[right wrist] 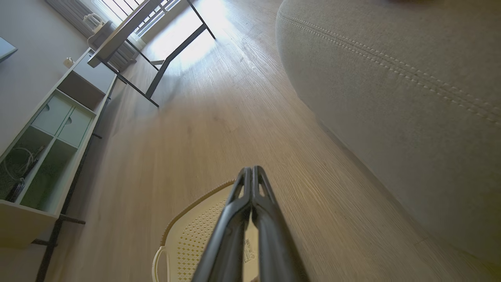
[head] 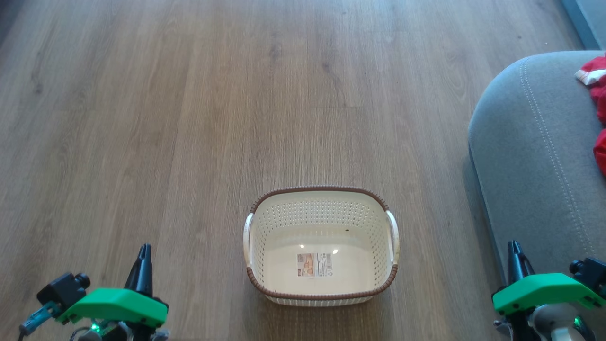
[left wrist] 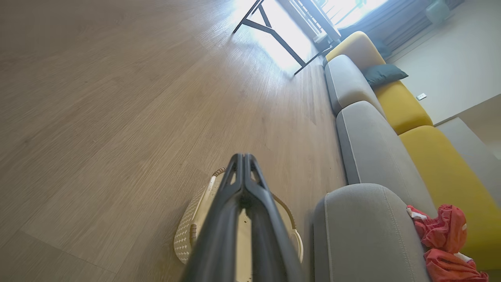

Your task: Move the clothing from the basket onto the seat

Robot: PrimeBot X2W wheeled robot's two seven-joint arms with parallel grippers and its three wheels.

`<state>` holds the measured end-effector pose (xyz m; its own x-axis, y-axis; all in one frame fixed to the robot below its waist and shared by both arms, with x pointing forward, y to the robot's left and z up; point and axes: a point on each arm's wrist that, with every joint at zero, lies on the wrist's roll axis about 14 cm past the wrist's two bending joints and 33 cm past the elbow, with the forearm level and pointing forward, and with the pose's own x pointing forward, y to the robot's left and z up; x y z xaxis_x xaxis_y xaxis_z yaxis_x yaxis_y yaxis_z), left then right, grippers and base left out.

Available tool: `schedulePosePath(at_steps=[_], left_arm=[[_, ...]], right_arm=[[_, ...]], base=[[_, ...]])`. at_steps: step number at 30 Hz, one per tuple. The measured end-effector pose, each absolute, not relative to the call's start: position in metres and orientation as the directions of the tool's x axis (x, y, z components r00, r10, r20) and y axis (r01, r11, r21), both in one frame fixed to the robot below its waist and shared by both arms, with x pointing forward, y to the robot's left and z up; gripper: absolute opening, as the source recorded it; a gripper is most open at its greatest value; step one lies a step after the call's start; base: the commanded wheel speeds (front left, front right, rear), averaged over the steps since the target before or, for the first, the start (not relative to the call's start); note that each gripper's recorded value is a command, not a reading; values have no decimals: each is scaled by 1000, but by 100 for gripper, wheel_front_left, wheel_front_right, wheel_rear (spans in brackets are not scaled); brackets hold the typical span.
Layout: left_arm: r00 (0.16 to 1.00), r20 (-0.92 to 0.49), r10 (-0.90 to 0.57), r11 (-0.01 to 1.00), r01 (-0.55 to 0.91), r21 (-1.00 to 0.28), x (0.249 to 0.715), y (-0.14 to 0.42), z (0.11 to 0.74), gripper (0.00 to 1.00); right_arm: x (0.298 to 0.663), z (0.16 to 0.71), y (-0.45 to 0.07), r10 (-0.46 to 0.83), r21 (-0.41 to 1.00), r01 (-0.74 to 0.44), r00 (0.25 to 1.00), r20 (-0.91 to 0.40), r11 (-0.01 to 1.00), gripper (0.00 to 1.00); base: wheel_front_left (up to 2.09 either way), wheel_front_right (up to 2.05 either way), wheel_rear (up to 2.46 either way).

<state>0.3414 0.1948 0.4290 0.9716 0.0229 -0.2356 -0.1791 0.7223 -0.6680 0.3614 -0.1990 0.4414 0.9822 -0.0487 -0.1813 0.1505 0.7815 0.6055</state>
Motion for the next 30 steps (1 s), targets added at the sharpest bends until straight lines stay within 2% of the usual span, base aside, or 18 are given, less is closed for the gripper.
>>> schedulePosePath(at_steps=[30], left_arm=[[976, -219, 13, 462, -200, -864, 354, 194, 442, 0]], right_arm=[[365, 450, -204, -55, 844, 184, 982, -181, 504, 0]], base=[[0, 0, 0]])
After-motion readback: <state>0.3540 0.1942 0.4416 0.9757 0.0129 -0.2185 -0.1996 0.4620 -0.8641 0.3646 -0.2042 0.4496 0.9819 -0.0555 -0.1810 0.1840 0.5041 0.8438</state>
